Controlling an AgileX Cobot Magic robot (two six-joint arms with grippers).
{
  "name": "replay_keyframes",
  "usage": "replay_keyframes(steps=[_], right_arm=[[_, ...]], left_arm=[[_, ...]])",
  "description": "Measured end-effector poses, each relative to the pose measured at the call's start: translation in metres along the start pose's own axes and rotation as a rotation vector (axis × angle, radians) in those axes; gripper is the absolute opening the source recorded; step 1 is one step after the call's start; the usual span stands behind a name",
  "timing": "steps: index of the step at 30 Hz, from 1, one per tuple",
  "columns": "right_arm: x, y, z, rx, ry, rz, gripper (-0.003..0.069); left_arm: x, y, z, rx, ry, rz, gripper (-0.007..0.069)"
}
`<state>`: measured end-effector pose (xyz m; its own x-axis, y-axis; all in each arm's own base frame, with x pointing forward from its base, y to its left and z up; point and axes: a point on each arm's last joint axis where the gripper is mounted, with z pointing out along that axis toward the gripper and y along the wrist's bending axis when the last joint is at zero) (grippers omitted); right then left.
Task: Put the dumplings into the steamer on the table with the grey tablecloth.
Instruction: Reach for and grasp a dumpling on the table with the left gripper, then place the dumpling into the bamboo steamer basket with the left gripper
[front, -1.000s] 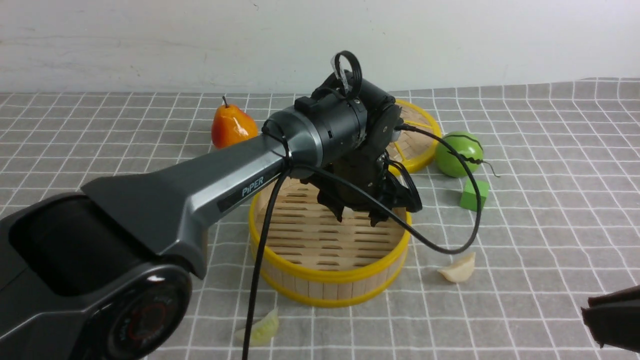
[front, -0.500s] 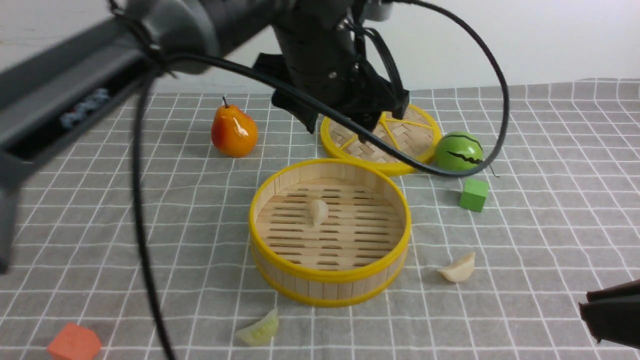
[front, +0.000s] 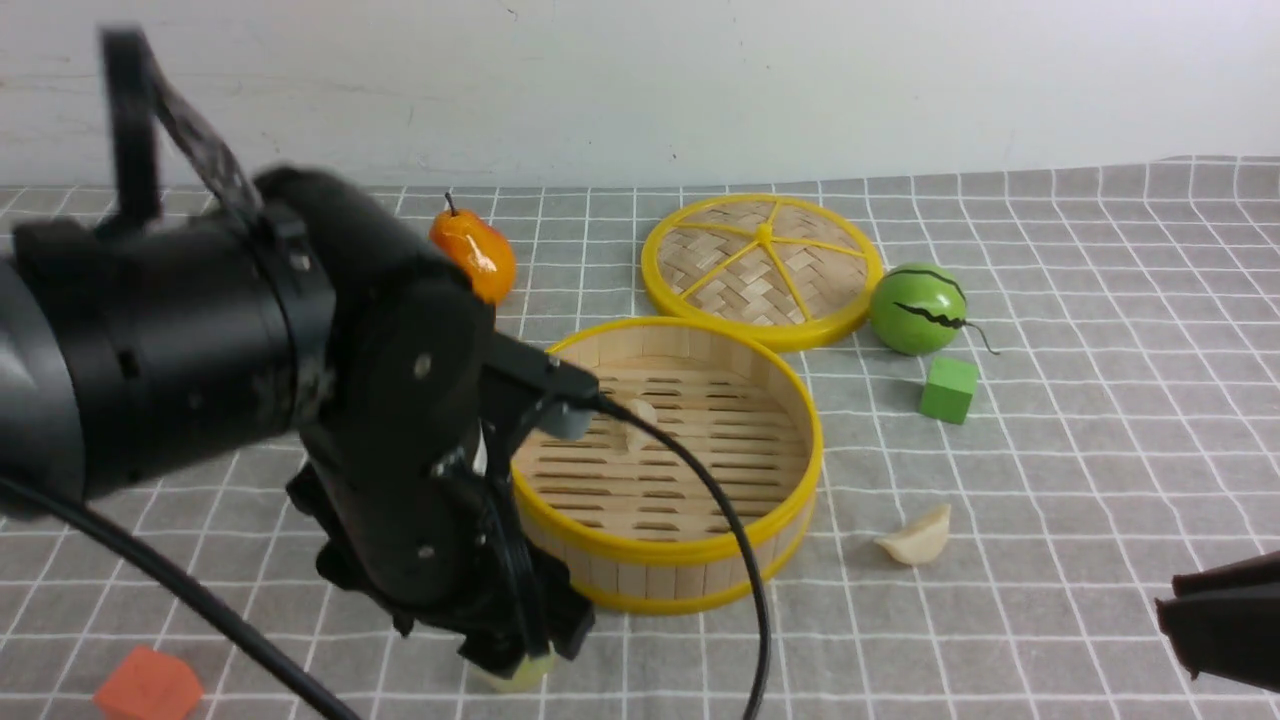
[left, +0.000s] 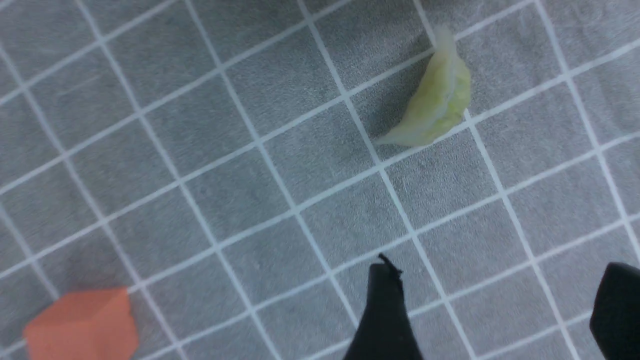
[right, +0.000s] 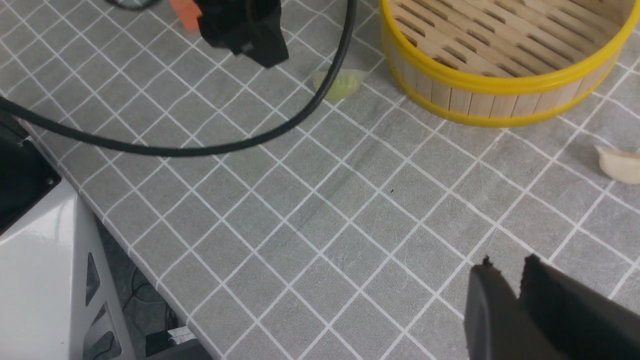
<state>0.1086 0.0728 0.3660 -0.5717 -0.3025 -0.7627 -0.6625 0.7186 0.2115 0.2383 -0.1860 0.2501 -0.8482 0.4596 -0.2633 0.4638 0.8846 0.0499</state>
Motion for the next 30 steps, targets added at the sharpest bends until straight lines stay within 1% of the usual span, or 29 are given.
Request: replay_keyframes(steps=[3, 9, 11, 14, 18, 19, 20, 24, 25, 27, 29, 30], right_arm=[[0.0, 0.0, 0.0, 0.001, -0.002, 0.0, 0.0097], [0.0, 0.0, 0.0, 0.0, -0.004, 0.001, 0.0097], [0.0, 0.0, 0.0, 0.001, -0.004, 0.001, 0.0097], [0.0, 0.0, 0.0, 0.001, -0.004, 0.001, 0.0097], [0.0, 0.0, 0.0, 0.001, -0.004, 0.001, 0.0099], [0.0, 0.0, 0.0, 0.001, -0.004, 0.001, 0.0101], [0.0, 0.0, 0.0, 0.001, -0.004, 0.001, 0.0102], [0.0, 0.0, 0.0, 0.001, -0.004, 0.001, 0.0104], [0.0, 0.0, 0.0, 0.001, -0.004, 0.001, 0.0106], [-0.001, 0.0, 0.0, 0.004, -0.009, 0.001, 0.0107], [-0.002, -0.001, 0.0, 0.008, -0.017, 0.001, 0.011], [-0.002, -0.001, 0.0, 0.009, -0.019, 0.001, 0.0111]], left_arm=[[0.001, -0.003, 0.023, 0.012, -0.038, 0.017, 0.051], [-0.014, -0.009, 0.065, 0.016, -0.109, 0.063, 0.0507], [-0.015, -0.01, 0.075, 0.005, -0.1, 0.082, 0.0498], [-0.014, -0.01, 0.09, -0.02, -0.06, 0.101, 0.0459], [-0.012, -0.008, 0.096, -0.04, -0.027, 0.077, 0.0262], [-0.012, -0.008, 0.095, -0.044, -0.023, 0.077, 0.0212], [-0.011, -0.008, 0.094, -0.046, -0.021, 0.077, 0.0197], [-0.012, -0.004, 0.074, -0.06, -0.025, 0.066, 0.0206], [-0.019, -0.004, 0.054, -0.051, -0.064, 0.045, 0.0206], [-0.028, -0.004, 0.032, -0.031, -0.119, 0.02, 0.0206], [-0.047, -0.006, 0.002, 0.003, -0.2, -0.019, 0.0206], [-0.052, -0.007, -0.005, 0.013, -0.216, -0.029, 0.0206]])
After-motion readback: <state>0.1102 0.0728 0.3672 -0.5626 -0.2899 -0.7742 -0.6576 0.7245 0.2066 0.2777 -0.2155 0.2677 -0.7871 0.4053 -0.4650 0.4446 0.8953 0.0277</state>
